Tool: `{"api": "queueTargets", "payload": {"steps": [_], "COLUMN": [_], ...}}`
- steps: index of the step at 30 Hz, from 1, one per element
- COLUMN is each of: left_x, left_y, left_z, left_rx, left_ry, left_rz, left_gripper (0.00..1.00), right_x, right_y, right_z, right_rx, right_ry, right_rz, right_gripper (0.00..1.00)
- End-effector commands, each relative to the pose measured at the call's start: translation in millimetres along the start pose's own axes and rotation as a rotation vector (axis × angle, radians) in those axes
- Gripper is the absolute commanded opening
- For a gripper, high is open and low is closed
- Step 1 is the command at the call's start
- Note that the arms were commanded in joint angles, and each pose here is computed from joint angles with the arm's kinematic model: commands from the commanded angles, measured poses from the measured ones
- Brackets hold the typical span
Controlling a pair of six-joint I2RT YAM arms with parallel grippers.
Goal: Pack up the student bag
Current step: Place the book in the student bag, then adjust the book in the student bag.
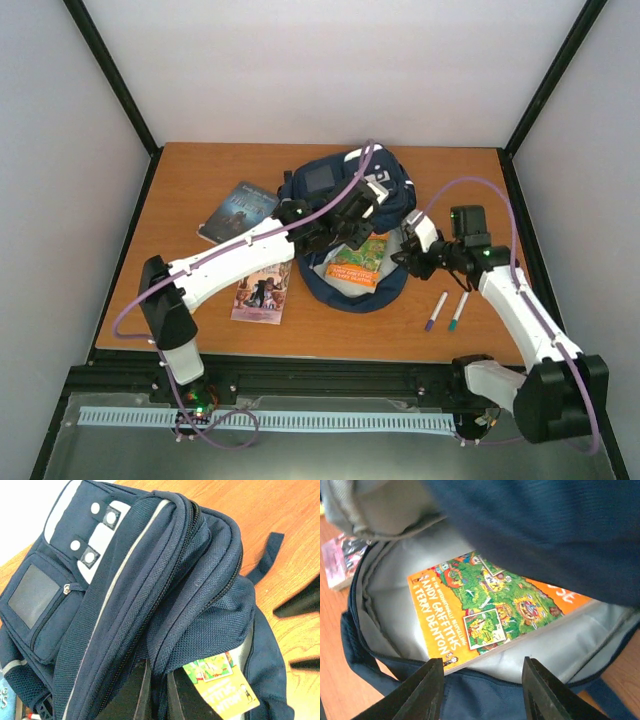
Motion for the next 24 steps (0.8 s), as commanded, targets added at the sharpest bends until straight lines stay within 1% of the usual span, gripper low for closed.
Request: {"api": "queueTargets", "payload": {"steps": [1, 5, 9, 14, 20, 24], "left_x": [4.8, 9.0, 10.7, 16.7, 17.9, 18.4], "left_y": [35.2, 30.6, 22.5, 12.3, 11.4, 10.8], "left_z": [-49.3, -60.5, -58.5, -56.3, -59.7, -58.5], "left_rx": [-0.176, -0.192, -0.165, -0.154, -0.147, -0.145], "left_ry": [-0.069, -0.091, -0.085, -0.049, -0.051, -0.041], "left_rz": [-0.128, -0.15, -0.137, -0.167, -0.17, -0.167], "left_gripper": [0.01, 0.01, 0.01, 0.01, 0.01, 0.01], "right_x": [25.4, 52.4, 62.1, 79.4, 86.7, 91.6], "right_y": [-6.8, -5.1, 4.7, 5.1, 2.2, -1.9], "right_z": [9.9, 28.5, 44.0, 63.8, 78.3, 88.6], "right_rx": [0.086, 0.17, 0.202, 0.242, 0.264, 0.295], "right_ry": [-0.049, -0.074, -0.074, -0.061, -0.067, -0.058], "right_rz": [-0.255, -0.434, -0.498, -0.599, -0.674, -0.732], "right_gripper": [0.42, 0.42, 0.42, 0.43, 0.52, 0.55]}}
Point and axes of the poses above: each gripper's point midway between its finger pads, its own z axis out along the fingers, its own x axis along the line the jaws close on, y = z × x, the point moved 8 cm from there along -z, back along the fingers, and after that the axes turned 14 degrees about -z, right-handed, at the moved point
